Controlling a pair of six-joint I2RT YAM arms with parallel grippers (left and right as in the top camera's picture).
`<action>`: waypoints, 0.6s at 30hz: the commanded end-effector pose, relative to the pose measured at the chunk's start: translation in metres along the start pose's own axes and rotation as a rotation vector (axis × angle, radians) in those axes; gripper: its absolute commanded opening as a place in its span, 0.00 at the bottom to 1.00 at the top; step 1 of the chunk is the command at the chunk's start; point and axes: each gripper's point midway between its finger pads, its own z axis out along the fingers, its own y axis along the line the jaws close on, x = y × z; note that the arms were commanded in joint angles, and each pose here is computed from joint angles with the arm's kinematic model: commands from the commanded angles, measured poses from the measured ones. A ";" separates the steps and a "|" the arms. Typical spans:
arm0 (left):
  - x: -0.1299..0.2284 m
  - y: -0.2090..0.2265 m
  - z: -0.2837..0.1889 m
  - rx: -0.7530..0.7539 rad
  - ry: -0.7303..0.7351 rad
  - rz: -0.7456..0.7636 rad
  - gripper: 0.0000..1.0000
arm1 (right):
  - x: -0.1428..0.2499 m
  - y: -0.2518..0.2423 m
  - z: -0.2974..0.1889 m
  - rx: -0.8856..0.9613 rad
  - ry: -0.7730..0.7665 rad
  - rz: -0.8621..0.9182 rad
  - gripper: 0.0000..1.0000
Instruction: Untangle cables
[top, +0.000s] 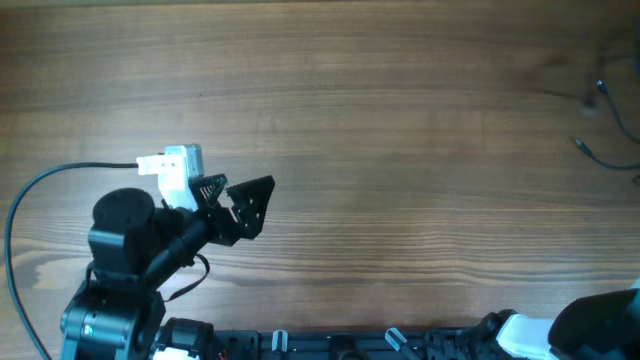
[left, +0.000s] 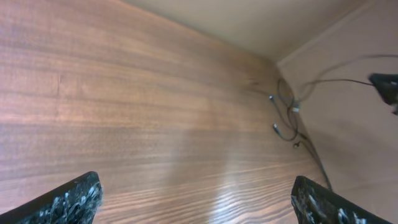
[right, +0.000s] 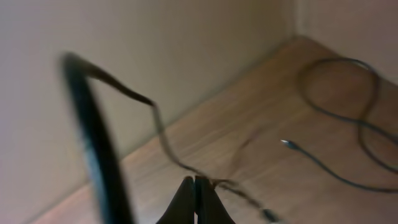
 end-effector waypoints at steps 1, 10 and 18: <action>0.001 0.006 0.008 -0.028 0.033 0.007 1.00 | 0.020 -0.024 0.024 0.027 0.066 0.090 0.04; 0.012 0.020 0.024 -0.070 0.119 -0.034 1.00 | 0.069 -0.070 0.068 0.127 0.215 0.172 0.04; 0.013 0.021 0.025 -0.069 0.124 -0.010 0.99 | 0.057 -0.131 0.061 0.384 0.112 0.313 0.04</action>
